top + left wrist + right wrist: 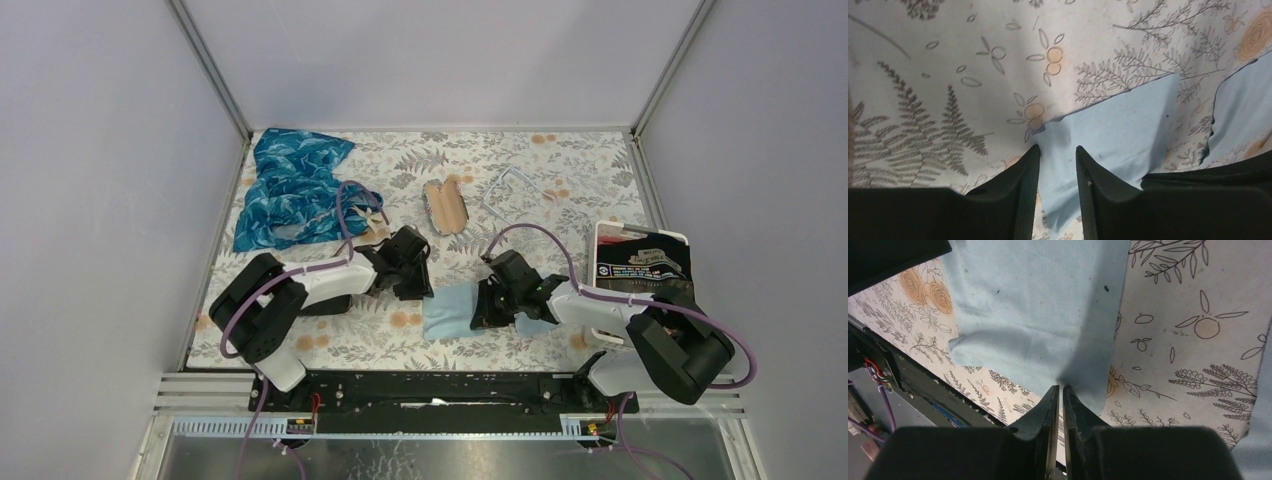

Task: Organize the sunglasses
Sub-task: Fold the glasses cleaning cloth at the center of the board.

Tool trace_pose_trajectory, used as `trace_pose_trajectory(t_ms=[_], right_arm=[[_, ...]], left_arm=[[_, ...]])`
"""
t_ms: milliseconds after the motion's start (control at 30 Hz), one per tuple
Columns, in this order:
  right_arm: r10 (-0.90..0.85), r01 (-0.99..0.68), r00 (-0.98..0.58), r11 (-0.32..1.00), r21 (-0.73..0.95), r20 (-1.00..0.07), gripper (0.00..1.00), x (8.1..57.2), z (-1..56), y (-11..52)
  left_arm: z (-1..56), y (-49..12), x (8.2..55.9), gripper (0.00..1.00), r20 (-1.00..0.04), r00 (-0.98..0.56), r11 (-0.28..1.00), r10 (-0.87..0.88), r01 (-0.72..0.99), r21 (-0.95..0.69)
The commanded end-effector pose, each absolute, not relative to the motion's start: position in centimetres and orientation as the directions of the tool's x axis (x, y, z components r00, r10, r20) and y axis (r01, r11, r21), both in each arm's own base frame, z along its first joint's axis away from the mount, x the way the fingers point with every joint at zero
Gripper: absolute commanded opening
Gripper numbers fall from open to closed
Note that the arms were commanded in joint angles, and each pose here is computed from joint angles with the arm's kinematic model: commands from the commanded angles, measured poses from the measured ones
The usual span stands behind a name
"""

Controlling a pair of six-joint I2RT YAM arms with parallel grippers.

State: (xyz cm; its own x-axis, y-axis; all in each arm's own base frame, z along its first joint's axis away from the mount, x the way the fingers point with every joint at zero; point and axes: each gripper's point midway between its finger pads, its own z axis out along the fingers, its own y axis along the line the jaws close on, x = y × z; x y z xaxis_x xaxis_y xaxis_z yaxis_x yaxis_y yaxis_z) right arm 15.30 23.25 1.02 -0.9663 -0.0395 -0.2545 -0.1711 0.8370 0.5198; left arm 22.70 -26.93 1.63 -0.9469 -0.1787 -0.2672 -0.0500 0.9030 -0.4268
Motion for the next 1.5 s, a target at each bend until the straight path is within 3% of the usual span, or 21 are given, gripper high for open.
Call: trace_pose_trajectory(t_ms=[0,467,667,867,967,1100,1367,1467], right_arm=[[-0.053,-0.168,-0.968,0.863,0.476,-0.245,0.14,14.7,0.0,22.2],[-0.07,-0.168,-0.971,0.878,0.447,-0.227,0.12,13.5,0.1,20.9],[-0.069,-0.208,-0.95,0.868,0.45,-0.305,0.13,15.1,3.0,21.6],[-0.071,-0.244,-0.904,0.896,0.372,-0.422,0.27,18.8,5.1,21.7],[-0.082,-0.264,-0.891,0.894,0.363,-0.446,0.38,20.5,5.5,22.6],[-0.087,-0.269,-0.888,0.895,0.357,-0.452,0.44,23.1,5.0,23.1],[-0.105,-0.262,-0.902,0.904,0.339,-0.418,0.46,25.5,2.8,23.2],[-0.111,-0.262,-0.908,0.903,0.34,-0.404,0.43,25.5,2.0,23.3]], left_arm=[[-1.8,-24.4,22.2,0.38,-0.241,-0.961,0.959,-0.137,-0.068,-0.276],[-2.5,-22.2,25.1,0.36,-0.302,-0.943,0.988,-0.138,-0.109,-0.109],[-0.5,-21.5,25.8,0.36,-0.351,-0.923,0.986,-0.159,-0.128,-0.109],[2.2,-23.4,25.4,0.43,-0.371,-0.912,0.961,-0.177,-0.078,-0.267],[2.2,-23.5,24.6,0.5,-0.346,-0.925,0.958,-0.156,-0.056,-0.283],[1.3,-23.0,23.6,0.54,-0.324,-0.937,0.961,-0.129,-0.038,-0.275],[-0.4,-23.8,22.6,0.43,-0.255,-0.963,0.957,-0.092,-0.014,-0.289],[-1.0,-24.0,22.2,0.38,-0.227,-0.971,0.957,-0.078,-0.008,-0.291]])
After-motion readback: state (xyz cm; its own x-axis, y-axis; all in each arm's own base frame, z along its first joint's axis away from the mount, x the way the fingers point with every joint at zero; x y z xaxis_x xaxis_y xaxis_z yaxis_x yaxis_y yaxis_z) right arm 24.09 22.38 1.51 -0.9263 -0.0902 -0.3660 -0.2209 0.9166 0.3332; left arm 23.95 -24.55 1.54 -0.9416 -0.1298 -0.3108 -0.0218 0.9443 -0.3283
